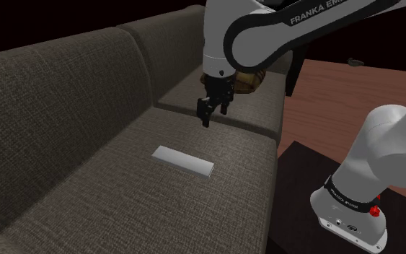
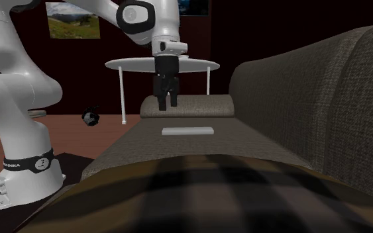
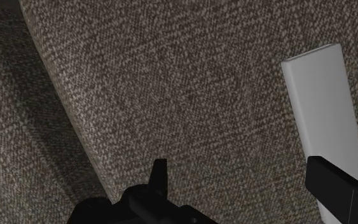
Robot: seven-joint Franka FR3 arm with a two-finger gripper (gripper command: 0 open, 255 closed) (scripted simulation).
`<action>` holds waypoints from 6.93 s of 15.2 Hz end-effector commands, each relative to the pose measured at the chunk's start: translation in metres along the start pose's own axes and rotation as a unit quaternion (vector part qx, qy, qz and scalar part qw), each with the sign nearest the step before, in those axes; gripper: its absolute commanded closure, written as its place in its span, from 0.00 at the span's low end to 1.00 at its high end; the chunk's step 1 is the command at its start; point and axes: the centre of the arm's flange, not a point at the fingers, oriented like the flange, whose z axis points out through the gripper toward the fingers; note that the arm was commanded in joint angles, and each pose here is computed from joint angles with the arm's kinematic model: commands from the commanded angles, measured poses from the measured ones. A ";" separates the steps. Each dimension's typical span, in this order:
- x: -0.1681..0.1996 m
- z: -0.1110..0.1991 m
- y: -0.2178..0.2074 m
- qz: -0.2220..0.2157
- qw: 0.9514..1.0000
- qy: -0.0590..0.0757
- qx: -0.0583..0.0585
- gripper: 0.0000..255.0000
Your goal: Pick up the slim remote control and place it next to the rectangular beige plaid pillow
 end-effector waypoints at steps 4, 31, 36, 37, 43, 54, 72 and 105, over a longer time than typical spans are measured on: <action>0.016 0.032 -0.055 -0.032 0.999 -0.003 0.004 0.00; 0.030 0.114 -0.132 -0.075 0.997 -0.007 0.009 1.00; 0.030 0.114 -0.132 -0.075 0.997 -0.007 0.009 1.00; 0.030 0.109 -0.132 -0.075 0.997 -0.007 0.009 1.00; 0.031 0.077 -0.132 -0.075 0.997 -0.007 0.009 1.00; 0.032 0.019 -0.132 -0.075 0.997 -0.007 0.009 1.00; 0.034 -0.076 -0.133 -0.075 0.997 -0.007 0.009 1.00; 0.123 -0.102 0.218 -0.075 0.997 -0.007 0.009 1.00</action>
